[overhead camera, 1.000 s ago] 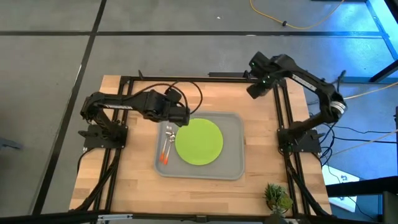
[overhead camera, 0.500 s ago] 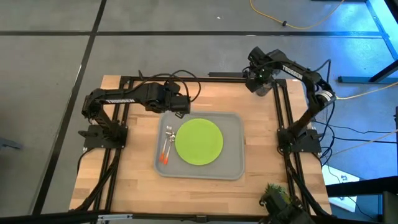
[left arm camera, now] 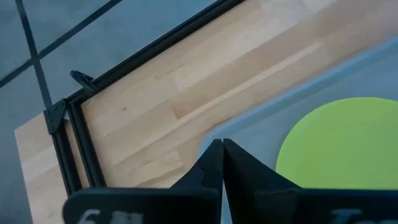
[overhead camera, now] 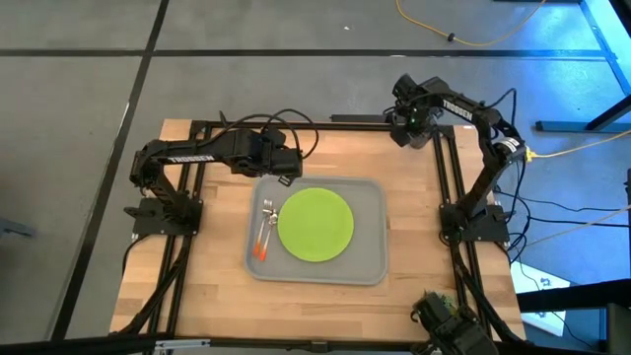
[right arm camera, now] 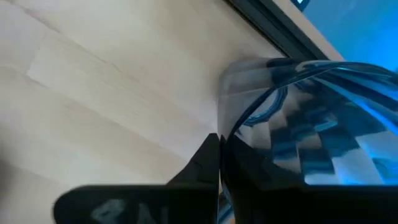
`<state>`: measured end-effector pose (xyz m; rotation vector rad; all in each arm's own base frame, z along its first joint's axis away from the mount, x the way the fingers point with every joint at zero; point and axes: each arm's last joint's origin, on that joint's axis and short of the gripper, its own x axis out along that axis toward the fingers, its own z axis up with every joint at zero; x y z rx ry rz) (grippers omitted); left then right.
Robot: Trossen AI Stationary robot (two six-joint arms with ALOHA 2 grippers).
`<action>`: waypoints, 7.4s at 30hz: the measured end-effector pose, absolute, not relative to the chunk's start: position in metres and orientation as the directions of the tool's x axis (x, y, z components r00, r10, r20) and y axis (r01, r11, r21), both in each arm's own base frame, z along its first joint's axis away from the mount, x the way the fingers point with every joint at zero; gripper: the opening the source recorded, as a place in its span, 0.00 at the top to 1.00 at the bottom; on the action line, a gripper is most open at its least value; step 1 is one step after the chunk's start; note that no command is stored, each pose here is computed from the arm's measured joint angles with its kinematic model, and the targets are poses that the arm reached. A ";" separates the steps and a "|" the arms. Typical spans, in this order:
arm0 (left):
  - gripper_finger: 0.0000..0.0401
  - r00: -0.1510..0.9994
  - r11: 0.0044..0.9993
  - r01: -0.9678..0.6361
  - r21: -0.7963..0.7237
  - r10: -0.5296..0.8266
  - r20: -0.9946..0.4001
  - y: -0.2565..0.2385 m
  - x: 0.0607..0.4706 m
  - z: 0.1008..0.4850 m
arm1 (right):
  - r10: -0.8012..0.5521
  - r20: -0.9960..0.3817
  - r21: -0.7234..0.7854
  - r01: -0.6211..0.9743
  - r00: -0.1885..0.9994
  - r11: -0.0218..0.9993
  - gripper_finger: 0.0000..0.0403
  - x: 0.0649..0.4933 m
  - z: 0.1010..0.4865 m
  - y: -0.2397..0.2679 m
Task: Pick and place plate/cup/fork/spoon on tray
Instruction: Put the blue glass on the gray serving tray to the top right of the green plate, then adjust the orange spoon
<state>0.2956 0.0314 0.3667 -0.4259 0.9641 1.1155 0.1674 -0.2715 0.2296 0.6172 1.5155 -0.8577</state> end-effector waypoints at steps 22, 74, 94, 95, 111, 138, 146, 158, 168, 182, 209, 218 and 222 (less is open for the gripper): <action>1.00 0.131 0.466 -0.864 0.191 0.576 -0.807 0.031 0.285 0.377 | -0.050 -0.998 -0.040 0.213 0.041 0.976 0.97 0.274 0.343 -0.133; 1.00 0.447 0.826 -0.556 0.093 0.392 -0.804 0.023 0.244 0.424 | 0.026 -1.000 0.023 -0.251 0.012 0.968 0.83 0.307 0.263 -0.042; 1.00 0.312 0.846 -0.533 0.011 0.209 -0.927 0.012 0.248 0.380 | -0.008 -0.964 -0.050 -0.150 0.267 0.987 0.82 0.294 0.344 -0.040; 1.00 0.286 0.852 -0.523 0.004 0.180 -0.941 0.008 0.250 0.370 | -0.014 -0.952 -0.058 -0.134 0.306 0.989 0.82 0.291 0.351 -0.040; 1.00 0.320 0.899 -0.367 -0.238 -0.118 -0.940 -0.029 0.264 0.213 | -0.044 -0.855 -0.088 -0.061 0.517 0.994 0.82 0.265 0.390 -0.037; 1.00 0.293 0.834 -0.461 -0.304 -0.180 -0.939 -0.043 0.251 0.163 | -0.050 -0.831 -0.097 -0.056 0.554 0.994 0.82 0.269 0.392 -0.037; 1.00 0.263 0.832 -0.419 -0.364 -0.273 -0.926 -0.065 0.246 0.163 | -0.051 -0.828 -0.098 -0.055 0.558 0.994 0.82 0.269 0.392 -0.037; 1.00 0.226 0.815 -0.437 -0.382 -0.312 -0.923 -0.089 0.241 0.160 | -0.052 -0.821 -0.101 -0.054 0.569 0.993 0.82 0.271 0.393 -0.037; 1.00 0.179 0.820 -0.440 -0.365 -0.318 -0.931 -0.101 0.248 0.138 | -0.054 -0.815 -0.103 -0.053 0.577 0.993 0.82 0.271 0.393 -0.038; 1.00 0.204 0.822 -0.435 -0.368 -0.308 -0.929 -0.094 0.252 0.137 | -0.054 -0.814 -0.103 -0.053 0.578 0.993 0.82 0.272 0.393 -0.038; 1.00 0.242 0.853 -0.375 -0.364 -0.289 -0.926 -0.089 0.259 0.141 | -0.054 -0.810 -0.104 -0.052 0.584 0.993 0.82 0.272 0.394 -0.038; 1.00 0.256 0.852 -0.383 -0.356 -0.272 -0.928 -0.078 0.262 0.141 | -0.054 -0.810 -0.104 -0.052 0.584 0.993 0.82 0.272 0.394 -0.038; 1.00 0.264 0.858 -0.381 -0.343 -0.255 -0.930 -0.075 0.263 0.141 | -0.054 -0.810 -0.104 -0.052 0.584 0.993 0.82 0.272 0.394 -0.038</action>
